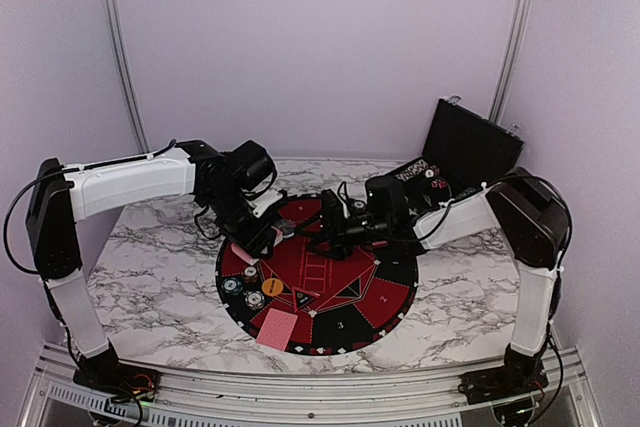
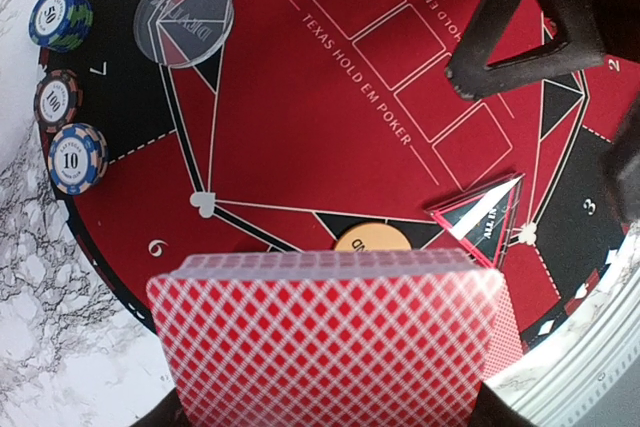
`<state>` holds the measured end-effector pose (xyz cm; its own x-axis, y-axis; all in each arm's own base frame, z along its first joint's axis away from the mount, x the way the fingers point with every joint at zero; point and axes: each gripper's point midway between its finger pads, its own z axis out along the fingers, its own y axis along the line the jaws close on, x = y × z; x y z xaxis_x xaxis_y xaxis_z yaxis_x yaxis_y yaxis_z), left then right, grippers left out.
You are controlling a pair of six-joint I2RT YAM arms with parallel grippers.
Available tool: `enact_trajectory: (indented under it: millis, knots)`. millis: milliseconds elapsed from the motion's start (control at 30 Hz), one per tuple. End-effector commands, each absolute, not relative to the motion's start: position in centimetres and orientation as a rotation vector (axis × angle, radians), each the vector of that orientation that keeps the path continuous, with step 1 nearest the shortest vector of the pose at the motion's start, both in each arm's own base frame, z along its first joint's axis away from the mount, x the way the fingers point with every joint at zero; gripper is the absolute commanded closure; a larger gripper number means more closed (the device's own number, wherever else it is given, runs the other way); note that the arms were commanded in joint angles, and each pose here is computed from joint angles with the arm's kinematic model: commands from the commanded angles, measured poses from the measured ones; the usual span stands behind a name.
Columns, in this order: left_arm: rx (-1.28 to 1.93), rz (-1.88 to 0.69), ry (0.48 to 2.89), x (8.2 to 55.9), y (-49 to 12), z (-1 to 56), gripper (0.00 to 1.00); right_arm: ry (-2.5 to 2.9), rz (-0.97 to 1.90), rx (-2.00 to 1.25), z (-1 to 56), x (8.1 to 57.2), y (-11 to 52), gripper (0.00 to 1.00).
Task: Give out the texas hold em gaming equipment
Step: Pick up the poker card from the face-down deck piles.
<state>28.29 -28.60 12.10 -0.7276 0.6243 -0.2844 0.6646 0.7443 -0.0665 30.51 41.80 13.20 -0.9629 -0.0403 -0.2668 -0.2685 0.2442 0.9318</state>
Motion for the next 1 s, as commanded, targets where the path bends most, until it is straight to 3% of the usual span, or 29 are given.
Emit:
enact_trajectory:
  millis: [0, 967]
  knots:
    - [1.046, -0.252, 2.68, 28.0, -29.5, 13.1, 0.69, 2.236, 1.885, -0.308, 15.4, 31.5, 42.8, 0.2]
    - [1.098, -0.249, 2.664, 27.5, -31.4, 12.9, 0.69, 2.243, 1.941, -0.384, 15.5, 30.7, 46.5, 0.24]
